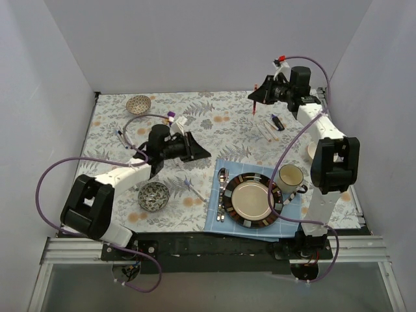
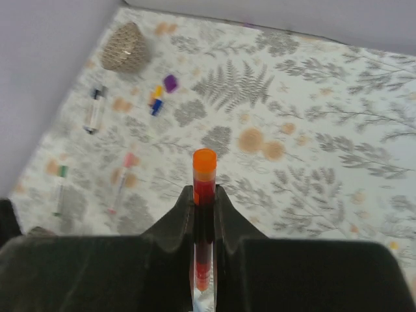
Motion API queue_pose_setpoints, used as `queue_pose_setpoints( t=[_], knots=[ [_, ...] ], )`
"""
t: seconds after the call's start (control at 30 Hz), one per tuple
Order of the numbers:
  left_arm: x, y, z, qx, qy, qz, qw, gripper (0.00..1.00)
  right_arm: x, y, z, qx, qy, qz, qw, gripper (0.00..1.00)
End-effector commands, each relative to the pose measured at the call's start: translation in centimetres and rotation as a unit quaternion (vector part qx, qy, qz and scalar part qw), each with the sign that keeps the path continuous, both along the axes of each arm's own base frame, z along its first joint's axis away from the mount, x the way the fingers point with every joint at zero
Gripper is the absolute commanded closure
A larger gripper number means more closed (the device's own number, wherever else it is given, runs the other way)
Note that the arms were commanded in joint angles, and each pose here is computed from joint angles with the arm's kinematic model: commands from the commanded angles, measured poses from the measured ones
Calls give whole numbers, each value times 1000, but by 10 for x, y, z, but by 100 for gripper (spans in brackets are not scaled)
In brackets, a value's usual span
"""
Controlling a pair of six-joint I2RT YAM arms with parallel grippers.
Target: Open the pen caps
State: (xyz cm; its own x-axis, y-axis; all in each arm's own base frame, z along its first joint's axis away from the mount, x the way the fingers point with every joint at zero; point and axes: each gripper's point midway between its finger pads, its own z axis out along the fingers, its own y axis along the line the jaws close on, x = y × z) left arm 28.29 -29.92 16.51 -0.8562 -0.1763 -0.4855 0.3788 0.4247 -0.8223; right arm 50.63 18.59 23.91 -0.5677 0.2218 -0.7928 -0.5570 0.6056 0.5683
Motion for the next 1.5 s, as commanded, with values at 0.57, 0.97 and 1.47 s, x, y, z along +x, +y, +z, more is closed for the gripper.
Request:
queue_pose_setpoints(
  t=[0.57,0.97,1.47],
  knots=[
    [141,158,12,145,-35,303,941,100,22,-100,-173,-513,80,64,852,93],
    [176,181,-26,193,-3,341,920,100,25,-99,-166,-514,73,57,853,56],
    [249,233,-98,361,28,400,842,95,-83,18,-29,-326,-102,173,924,55]
  ],
)
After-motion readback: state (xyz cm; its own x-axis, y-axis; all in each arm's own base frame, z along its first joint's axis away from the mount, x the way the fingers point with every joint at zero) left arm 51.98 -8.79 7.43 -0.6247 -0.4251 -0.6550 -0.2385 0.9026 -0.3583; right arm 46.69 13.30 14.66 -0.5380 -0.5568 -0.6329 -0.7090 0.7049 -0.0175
